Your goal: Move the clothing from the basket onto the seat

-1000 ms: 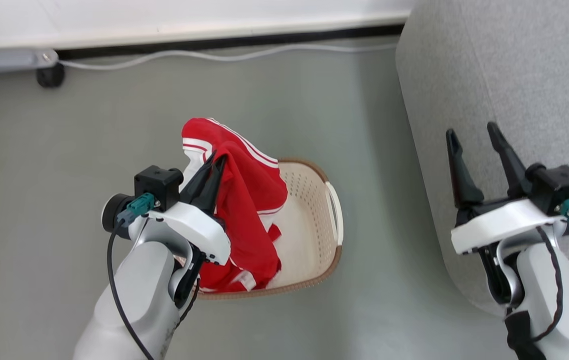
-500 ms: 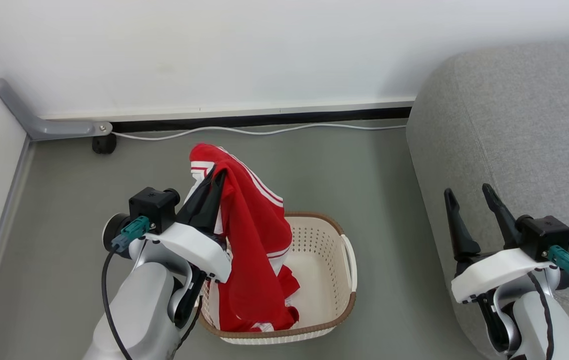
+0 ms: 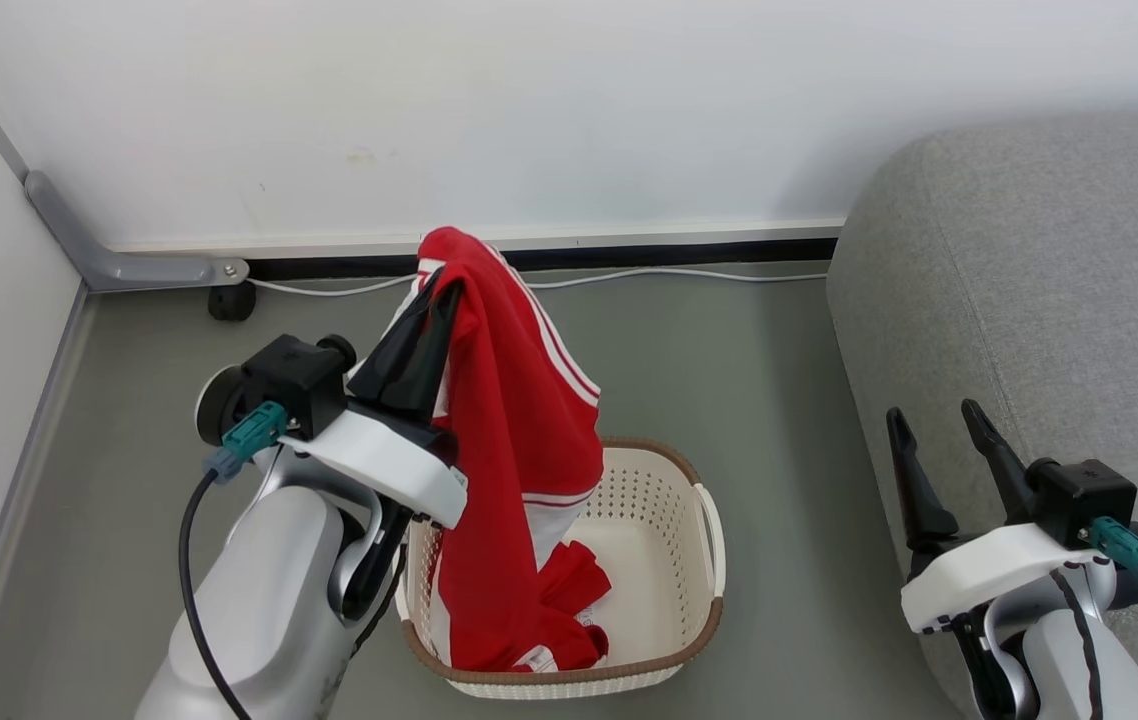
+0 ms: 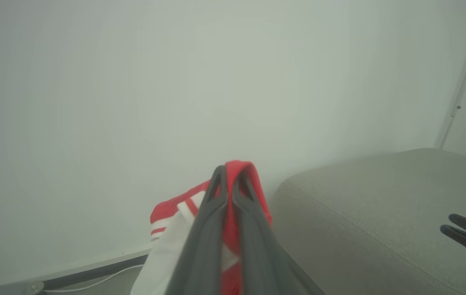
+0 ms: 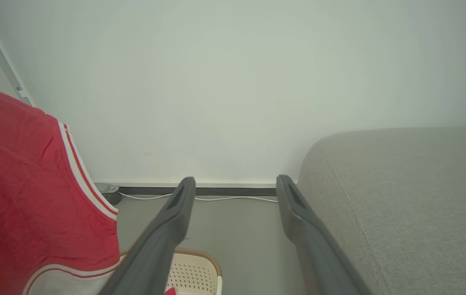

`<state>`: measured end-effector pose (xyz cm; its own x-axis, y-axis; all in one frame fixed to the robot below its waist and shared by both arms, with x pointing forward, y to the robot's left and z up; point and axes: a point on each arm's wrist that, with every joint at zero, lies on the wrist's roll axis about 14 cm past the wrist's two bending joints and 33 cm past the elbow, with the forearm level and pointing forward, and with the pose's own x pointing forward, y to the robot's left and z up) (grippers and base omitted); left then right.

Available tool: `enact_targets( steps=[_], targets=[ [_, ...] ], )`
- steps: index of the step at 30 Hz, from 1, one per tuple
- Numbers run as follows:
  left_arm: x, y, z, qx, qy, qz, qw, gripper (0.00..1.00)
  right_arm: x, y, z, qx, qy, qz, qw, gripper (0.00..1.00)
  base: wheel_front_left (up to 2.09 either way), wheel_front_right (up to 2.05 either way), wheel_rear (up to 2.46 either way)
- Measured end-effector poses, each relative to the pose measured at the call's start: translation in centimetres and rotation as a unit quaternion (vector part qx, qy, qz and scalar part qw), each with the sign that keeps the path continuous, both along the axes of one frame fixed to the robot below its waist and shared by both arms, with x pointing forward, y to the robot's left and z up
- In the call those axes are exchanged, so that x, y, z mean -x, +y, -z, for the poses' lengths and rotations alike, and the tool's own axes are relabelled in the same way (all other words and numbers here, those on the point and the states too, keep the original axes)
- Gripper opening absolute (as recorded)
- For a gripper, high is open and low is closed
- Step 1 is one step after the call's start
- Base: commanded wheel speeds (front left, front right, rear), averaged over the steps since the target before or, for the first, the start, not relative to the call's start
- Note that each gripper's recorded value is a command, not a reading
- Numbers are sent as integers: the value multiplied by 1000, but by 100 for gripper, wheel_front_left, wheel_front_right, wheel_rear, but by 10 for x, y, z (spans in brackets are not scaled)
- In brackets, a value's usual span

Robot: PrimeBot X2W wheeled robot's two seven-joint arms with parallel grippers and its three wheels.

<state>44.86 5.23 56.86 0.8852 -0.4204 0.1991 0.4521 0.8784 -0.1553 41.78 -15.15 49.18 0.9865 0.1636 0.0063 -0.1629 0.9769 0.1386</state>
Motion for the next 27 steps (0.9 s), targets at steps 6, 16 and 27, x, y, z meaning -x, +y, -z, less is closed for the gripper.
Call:
enact_targets(
  steps=[6, 16, 27],
  targets=[
    [-5, -8, -32, -1, -46, 15, 999, 0, 0, 2, 3, -1, 4, -1, 1000, 100, 0, 0, 0],
    [-10, -11, -40, -5, -57, 22, 998, 0, -1, 42, -15, -8, -22, -61, 998, 100, 0, 0, 0],
    [-7, -21, -35, 1, -49, 33, 998, 0, 16, 131, -38, -34, -43, -209, 976, 100, 0, 0, 0]
  ],
)
